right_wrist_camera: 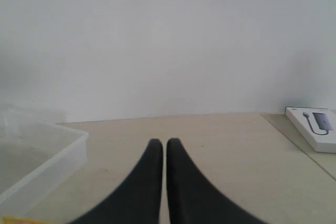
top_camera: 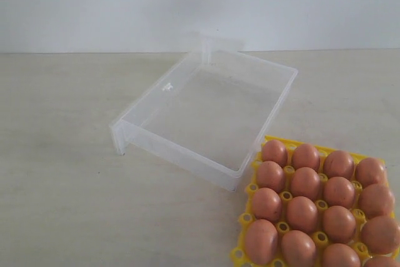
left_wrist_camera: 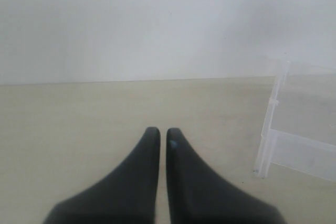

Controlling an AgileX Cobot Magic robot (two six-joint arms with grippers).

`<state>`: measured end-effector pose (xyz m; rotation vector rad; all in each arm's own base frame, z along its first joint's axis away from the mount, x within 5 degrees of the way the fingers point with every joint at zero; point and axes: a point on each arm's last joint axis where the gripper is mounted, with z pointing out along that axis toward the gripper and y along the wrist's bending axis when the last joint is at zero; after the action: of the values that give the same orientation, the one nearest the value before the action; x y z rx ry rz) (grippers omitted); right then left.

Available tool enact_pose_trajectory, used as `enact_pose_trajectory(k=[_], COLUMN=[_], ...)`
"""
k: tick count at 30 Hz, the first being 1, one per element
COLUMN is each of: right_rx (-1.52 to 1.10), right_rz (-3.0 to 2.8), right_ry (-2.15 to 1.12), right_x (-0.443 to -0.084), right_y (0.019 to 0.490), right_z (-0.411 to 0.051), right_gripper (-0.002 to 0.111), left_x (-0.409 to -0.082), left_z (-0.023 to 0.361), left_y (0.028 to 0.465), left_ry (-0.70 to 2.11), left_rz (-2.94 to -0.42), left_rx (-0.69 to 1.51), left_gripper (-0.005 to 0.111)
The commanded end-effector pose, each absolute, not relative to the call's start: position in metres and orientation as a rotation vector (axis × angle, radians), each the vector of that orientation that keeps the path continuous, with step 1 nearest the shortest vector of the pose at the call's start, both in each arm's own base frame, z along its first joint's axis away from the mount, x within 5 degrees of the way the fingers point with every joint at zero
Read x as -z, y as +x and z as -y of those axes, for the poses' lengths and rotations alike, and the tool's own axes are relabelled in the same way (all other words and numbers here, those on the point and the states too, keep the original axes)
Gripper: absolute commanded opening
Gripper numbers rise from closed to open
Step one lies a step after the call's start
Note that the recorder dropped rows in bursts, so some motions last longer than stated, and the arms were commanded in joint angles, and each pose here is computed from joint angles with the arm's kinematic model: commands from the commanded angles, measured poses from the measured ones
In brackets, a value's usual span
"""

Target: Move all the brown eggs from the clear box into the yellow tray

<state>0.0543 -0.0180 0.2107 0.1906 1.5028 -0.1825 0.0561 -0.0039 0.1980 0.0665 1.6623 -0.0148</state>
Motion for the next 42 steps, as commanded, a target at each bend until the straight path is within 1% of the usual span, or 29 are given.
enact_pose_trajectory(k=[1,3,5,12,17,19,22,26,28,31,33,36,40,42], right_rx=[0.189,0.266,0.259,0.128,-0.032,-0.102,-0.106,-0.184,-0.172,-0.071,-0.052,-0.060,0.108,0.117], right_rz=[-1.499,-1.510,-1.509,-1.500,-1.481,-1.478,-1.486,-1.447,-1.496,-1.731,-1.875,-1.867,-1.794,-1.803], right_ry=[0.152,0.122,0.136,0.096,0.094,0.150,0.230,0.355,0.333,0.255,0.238,0.243,0.106,0.102], right_x=[-0.211,-0.211,-0.211,-0.212,-0.214,-0.214,-0.212,-0.213,-0.209,-0.189,-0.177,-0.178,-0.185,-0.184], right_y=[0.054,0.054,0.054,0.056,0.057,0.057,0.057,0.057,0.057,0.056,0.053,0.053,0.054,0.053], right_z=[0.016,0.018,0.019,0.009,0.000,0.000,0.004,0.007,0.006,0.005,0.004,0.003,0.008,0.008], right_gripper=[0.000,0.000,0.000,0.000,0.000,0.000,0.000,0.000,0.000,0.000,0.000,0.000,0.000,0.000], left_x=[-0.197,-0.197,-0.197,-0.197,-0.197,-0.197,-0.197,-0.197,-0.197,-0.197,-0.197,-0.197,-0.197,-0.197], left_z=[0.004,0.004,0.004,0.004,0.004,0.004,0.004,0.004,0.004,0.004,0.004,0.004,0.004,0.004], left_y=[0.056,0.056,0.056,0.056,0.056,0.056,0.056,0.056,0.056,0.056,0.056,0.056,0.056,0.056], left_ry=[0.070,0.070,0.070,0.070,0.070,0.070,0.070,0.070,0.070,0.070,0.070,0.070,0.070,0.070], left_rz=[-1.659,-1.659,-1.659,-1.659,-1.659,-1.659,-1.659,-1.659,-1.659,-1.659,-1.659,-1.659,-1.659,-1.659], left_rx=[0.015,0.015,0.015,0.015,0.015,0.015,0.015,0.015,0.015,0.015,0.015,0.015,0.015,0.015], left_gripper=[0.004,0.004,0.004,0.004,0.004,0.004,0.004,0.004,0.004,0.004,0.004,0.004,0.004,0.004])
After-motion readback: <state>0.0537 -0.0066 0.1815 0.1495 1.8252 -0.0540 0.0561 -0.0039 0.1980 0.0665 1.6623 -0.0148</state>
